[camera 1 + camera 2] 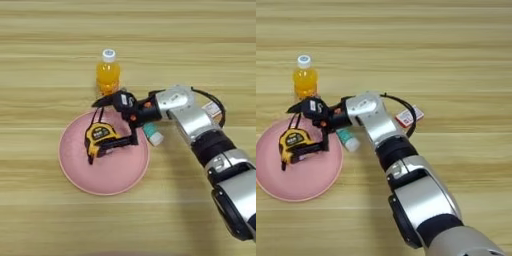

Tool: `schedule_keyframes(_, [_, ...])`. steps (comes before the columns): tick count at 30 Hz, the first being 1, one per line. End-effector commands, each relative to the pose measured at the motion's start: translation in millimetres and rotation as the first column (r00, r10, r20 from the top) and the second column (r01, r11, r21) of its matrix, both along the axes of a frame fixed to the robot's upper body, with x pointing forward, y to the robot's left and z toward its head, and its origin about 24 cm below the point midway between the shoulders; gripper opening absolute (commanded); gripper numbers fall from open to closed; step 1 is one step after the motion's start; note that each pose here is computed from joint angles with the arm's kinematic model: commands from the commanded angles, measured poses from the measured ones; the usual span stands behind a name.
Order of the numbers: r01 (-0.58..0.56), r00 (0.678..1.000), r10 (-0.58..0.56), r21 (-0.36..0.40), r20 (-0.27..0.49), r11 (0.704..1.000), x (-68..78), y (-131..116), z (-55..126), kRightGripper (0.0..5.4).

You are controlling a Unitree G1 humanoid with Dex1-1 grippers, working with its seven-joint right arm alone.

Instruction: Move the objects on the table

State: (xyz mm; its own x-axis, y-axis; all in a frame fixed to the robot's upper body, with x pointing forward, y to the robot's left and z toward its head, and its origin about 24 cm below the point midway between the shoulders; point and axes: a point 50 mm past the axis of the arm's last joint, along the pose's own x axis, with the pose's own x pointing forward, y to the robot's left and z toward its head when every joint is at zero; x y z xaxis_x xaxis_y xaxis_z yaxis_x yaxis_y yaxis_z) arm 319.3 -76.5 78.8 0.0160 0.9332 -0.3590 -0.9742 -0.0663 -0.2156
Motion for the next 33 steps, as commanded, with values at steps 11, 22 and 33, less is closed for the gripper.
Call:
schedule_keyframes(11, [0.107,0.976,-0.122,0.09,0.182,0.99,5.0,-47,64.3,5.38])
schedule_keyframes(22, [0.478,0.861,-0.477,0.041,0.178,0.877,18.4,-146,62.7,5.38])
schedule_keyframes(33, [0.77,0.627,-0.768,0.045,0.132,0.636,26.9,-223,59.7,5.38])
